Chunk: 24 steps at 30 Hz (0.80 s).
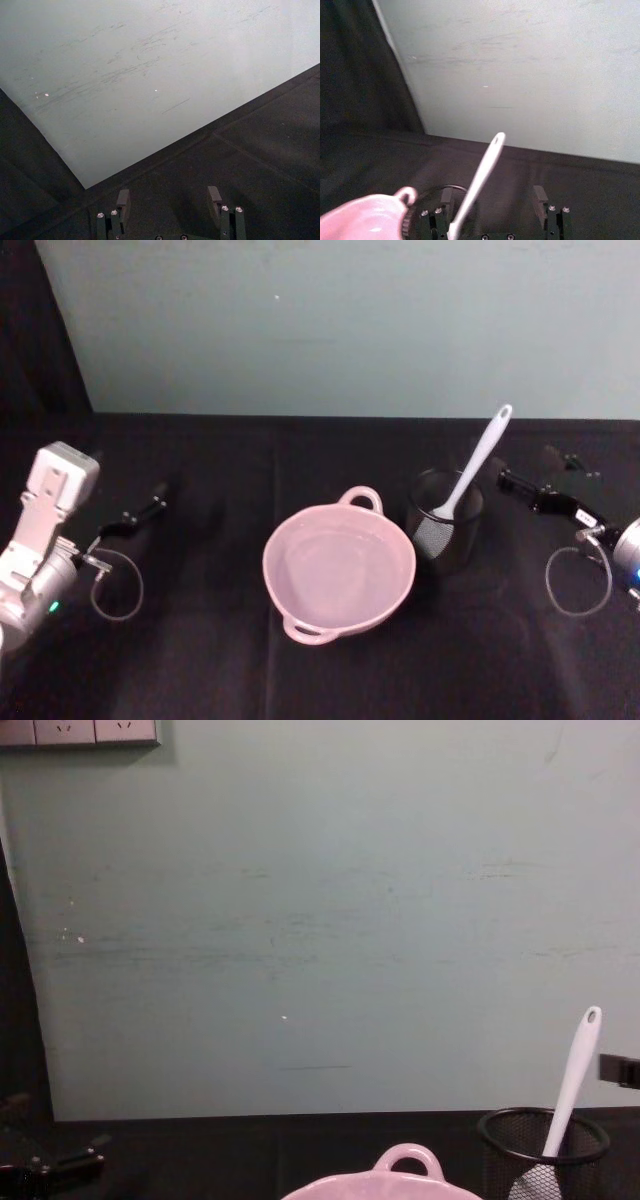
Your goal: Use the one hand to pick up the spoon and stir the clear water in the bowl.
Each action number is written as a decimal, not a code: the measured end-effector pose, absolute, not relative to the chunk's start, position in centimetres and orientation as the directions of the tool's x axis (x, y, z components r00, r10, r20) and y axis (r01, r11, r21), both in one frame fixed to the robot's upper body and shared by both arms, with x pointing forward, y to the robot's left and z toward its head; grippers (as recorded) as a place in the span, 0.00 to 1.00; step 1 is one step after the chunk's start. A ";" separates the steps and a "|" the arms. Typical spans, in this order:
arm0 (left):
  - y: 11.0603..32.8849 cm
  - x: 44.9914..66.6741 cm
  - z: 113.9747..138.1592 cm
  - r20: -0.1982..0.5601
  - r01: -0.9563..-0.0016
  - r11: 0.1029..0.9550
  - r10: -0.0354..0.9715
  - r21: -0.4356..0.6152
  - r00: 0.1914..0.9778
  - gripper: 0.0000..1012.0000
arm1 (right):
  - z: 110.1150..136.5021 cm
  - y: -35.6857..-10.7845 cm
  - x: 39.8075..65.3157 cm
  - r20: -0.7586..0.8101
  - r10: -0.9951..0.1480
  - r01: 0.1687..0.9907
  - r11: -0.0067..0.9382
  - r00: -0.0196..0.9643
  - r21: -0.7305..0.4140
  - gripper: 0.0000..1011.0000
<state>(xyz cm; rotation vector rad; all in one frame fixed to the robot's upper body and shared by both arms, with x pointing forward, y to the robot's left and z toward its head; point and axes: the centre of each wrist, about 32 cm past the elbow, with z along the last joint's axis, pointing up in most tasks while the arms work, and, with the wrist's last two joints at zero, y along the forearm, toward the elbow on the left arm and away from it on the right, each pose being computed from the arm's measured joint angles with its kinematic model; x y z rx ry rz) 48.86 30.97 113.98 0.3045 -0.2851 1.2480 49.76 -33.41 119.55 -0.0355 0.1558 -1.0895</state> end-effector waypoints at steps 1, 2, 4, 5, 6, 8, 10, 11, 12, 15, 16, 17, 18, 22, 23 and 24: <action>31.0 48.9 114.0 0.374 -0.955 0.287 0.880 0.070 0.292 0.99 | 119.8 -33.4 49.4 -0.066 -0.898 0.892 0.439 0.434 -0.110 0.99; 31.0 48.9 114.0 0.374 -0.955 0.287 0.880 0.070 0.292 0.99 | 119.9 -33.3 49.3 -0.042 -0.906 0.899 0.424 0.422 -0.113 0.99; 31.0 48.9 114.0 0.374 -0.955 0.287 0.880 0.070 0.292 0.99 | 120.1 -33.2 49.0 0.036 -0.922 0.918 0.378 0.384 -0.123 0.99; 31.0 48.9 114.0 0.374 -0.955 0.287 0.880 0.070 0.292 0.99 | 120.1 -33.0 49.0 0.062 -0.926 0.923 0.362 0.372 -0.127 0.99; 31.0 48.9 114.0 0.374 -0.955 0.287 0.880 0.070 0.292 0.99 | 120.1 -32.9 48.9 0.089 -0.927 0.927 0.352 0.365 -0.132 0.99; 31.0 48.9 114.0 0.374 -0.955 0.287 0.880 0.070 0.292 0.99 | 120.1 -32.5 48.9 0.147 -0.926 0.934 0.327 0.347 -0.143 0.99; 31.0 48.9 114.0 0.374 -0.955 0.287 0.880 0.070 0.292 0.99 | 119.8 -32.0 49.0 0.211 -0.922 0.944 0.298 0.324 -0.144 0.99; 31.0 48.9 114.0 0.374 -0.955 0.287 0.880 0.070 0.292 0.99 | 119.6 -31.9 49.1 0.220 -0.921 0.945 0.294 0.320 -0.143 0.99; 31.0 48.9 114.0 0.374 -0.955 0.287 0.880 0.070 0.292 0.99 | 119.4 -31.9 49.1 0.227 -0.921 0.946 0.290 0.316 -0.142 0.99; 31.0 48.9 114.0 0.374 -0.955 0.287 0.880 0.070 0.292 0.99 | 118.3 -31.8 49.5 0.247 -0.922 0.952 0.269 0.298 -0.146 0.99; 31.0 48.9 114.0 0.374 -0.955 0.287 0.880 0.070 0.292 0.99 | 118.3 -31.8 49.5 0.247 -0.922 0.952 0.269 0.298 -0.146 0.99; 31.0 48.9 114.0 0.374 -0.955 0.287 0.880 0.070 0.292 0.99 | 117.9 -31.8 49.6 0.249 -0.923 0.953 0.263 0.294 -0.151 0.99; 31.0 48.9 114.0 0.374 -0.955 0.287 0.880 0.070 0.292 0.99 | 117.7 -31.8 49.7 0.249 -0.923 0.953 0.260 0.292 -0.156 0.99; 31.0 48.9 114.0 0.374 -0.955 0.287 0.880 0.070 0.292 0.99 | 116.9 -31.9 49.9 0.242 -0.926 0.952 0.251 0.289 -0.176 0.99; 31.0 48.9 114.0 0.374 -0.955 0.287 0.880 0.070 0.292 0.99 | 116.6 -32.0 49.9 0.236 -0.926 0.949 0.255 0.295 -0.184 0.99; 31.0 48.9 114.0 0.374 -0.955 0.287 0.880 0.070 0.292 0.99 | 116.4 -32.0 50.0 0.232 -0.926 0.948 0.259 0.298 -0.185 0.99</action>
